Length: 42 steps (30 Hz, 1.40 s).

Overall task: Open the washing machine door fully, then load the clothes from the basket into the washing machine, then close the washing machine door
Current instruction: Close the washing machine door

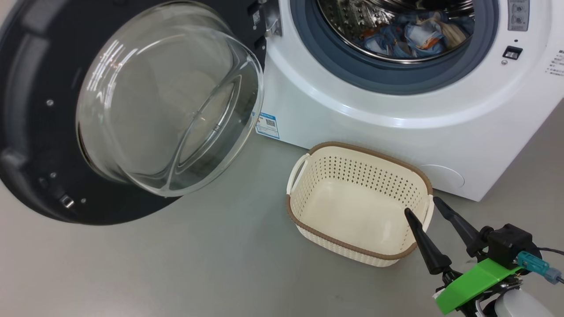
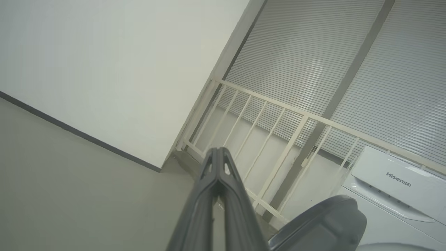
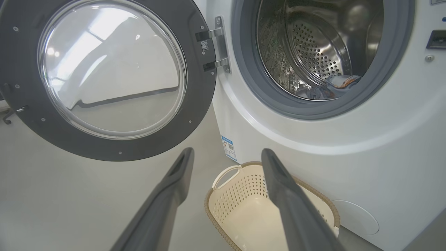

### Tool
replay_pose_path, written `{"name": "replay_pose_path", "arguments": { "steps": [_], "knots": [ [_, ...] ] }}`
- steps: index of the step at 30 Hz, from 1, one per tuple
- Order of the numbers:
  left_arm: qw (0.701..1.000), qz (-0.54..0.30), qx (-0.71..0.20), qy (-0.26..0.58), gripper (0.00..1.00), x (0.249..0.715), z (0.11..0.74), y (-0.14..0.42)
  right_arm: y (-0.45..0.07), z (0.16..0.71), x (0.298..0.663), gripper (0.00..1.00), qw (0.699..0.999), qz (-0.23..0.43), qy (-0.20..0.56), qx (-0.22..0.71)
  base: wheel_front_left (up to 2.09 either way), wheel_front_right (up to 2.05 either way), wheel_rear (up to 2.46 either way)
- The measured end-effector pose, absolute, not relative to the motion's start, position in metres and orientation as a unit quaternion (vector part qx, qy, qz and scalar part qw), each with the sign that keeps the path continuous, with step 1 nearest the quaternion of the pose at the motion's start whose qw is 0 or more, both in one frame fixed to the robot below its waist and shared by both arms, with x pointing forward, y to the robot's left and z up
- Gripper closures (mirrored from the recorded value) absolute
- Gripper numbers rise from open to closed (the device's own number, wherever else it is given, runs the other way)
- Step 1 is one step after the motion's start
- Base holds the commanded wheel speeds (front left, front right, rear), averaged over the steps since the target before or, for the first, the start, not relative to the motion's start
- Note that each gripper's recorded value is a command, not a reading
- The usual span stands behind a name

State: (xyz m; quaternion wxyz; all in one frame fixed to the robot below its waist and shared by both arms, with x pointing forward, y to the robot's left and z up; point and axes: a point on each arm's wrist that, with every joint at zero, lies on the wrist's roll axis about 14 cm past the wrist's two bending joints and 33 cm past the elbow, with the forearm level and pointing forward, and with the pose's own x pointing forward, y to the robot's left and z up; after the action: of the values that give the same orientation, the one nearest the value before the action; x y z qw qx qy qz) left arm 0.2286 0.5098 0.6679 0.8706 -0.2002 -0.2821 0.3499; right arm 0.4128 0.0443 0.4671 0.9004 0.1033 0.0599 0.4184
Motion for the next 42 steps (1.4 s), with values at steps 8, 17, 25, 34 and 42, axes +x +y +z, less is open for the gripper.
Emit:
{"name": "replay_pose_path", "arguments": {
  "steps": [8,17,25,34,42],
  "knots": [
    [0.860,0.328,-0.336,-0.199,1.00,0.265,0.653,0.540,0.037,0.461,0.419,0.00,0.903,0.414,0.064,0.098,0.00,0.00,0.00],
    [0.849,0.282,-0.444,-0.057,1.00,0.291,0.617,0.532,0.038,0.456,0.419,0.00,0.900,0.418,0.070,0.098,0.00,0.00,0.00],
    [0.844,0.241,-0.478,0.046,1.00,0.300,0.594,0.511,0.040,0.456,0.424,0.00,0.899,0.423,0.067,0.094,0.00,0.00,0.00],
    [0.839,0.198,-0.498,0.094,1.00,0.307,0.586,0.491,0.040,0.456,0.424,0.00,0.898,0.425,0.067,0.090,0.00,0.00,0.00],
    [0.843,0.162,-0.500,0.113,1.00,0.312,0.589,0.477,0.042,0.460,0.426,0.00,0.898,0.427,0.061,0.089,0.00,0.00,0.00]
  ]
}}
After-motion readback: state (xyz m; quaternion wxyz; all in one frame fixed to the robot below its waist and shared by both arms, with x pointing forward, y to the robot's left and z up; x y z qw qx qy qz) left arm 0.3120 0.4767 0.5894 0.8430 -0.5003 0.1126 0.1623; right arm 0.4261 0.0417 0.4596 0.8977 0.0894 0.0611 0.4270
